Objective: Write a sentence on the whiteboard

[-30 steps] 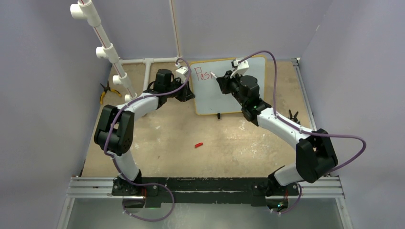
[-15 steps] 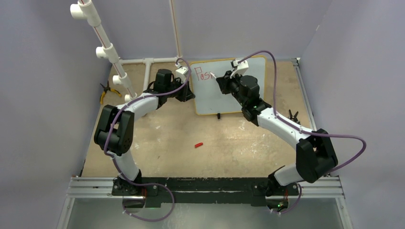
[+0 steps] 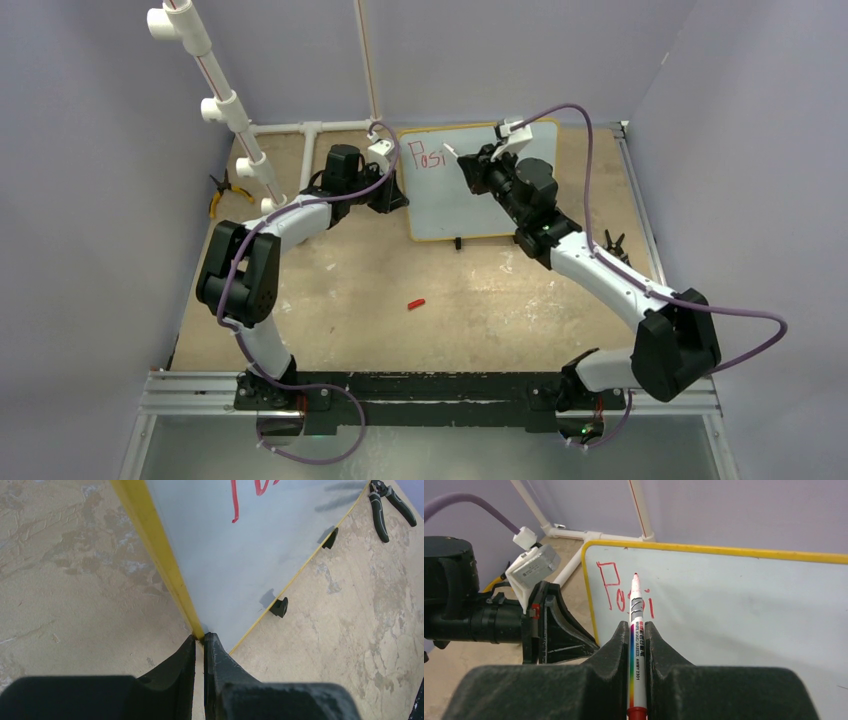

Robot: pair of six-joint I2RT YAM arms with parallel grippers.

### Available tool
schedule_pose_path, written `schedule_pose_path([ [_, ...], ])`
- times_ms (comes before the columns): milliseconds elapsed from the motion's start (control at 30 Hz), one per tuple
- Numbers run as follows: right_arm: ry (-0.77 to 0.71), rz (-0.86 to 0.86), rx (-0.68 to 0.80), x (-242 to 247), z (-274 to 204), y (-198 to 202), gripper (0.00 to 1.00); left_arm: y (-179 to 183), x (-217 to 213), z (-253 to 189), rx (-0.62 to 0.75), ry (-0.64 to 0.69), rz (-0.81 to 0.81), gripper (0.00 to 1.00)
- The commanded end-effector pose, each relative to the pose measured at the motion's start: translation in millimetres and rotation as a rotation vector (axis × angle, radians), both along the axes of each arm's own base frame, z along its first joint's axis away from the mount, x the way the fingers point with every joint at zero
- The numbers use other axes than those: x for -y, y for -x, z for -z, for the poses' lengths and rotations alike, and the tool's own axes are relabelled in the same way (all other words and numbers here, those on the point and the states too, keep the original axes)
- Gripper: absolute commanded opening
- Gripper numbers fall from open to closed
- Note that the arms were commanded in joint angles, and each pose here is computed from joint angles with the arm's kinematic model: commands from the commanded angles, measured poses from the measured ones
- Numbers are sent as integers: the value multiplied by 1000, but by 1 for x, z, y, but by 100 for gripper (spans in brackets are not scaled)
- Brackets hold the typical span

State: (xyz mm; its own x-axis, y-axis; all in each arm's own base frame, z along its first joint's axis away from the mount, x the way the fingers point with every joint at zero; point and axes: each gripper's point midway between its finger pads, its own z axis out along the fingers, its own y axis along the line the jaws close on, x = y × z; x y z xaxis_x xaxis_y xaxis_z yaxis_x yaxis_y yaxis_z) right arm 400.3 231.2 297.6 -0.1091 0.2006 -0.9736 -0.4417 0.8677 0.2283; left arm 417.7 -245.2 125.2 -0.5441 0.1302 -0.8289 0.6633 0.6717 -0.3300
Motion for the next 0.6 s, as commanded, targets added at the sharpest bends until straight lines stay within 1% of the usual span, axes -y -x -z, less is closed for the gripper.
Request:
schedule_pose_path([
  [0,16,-6,-11,0,10,-2,0,-5,4,-22,63,12,8,0],
  [567,40,53,-72,7,38,-10,0,-5,5,-21,60,11,10,0],
])
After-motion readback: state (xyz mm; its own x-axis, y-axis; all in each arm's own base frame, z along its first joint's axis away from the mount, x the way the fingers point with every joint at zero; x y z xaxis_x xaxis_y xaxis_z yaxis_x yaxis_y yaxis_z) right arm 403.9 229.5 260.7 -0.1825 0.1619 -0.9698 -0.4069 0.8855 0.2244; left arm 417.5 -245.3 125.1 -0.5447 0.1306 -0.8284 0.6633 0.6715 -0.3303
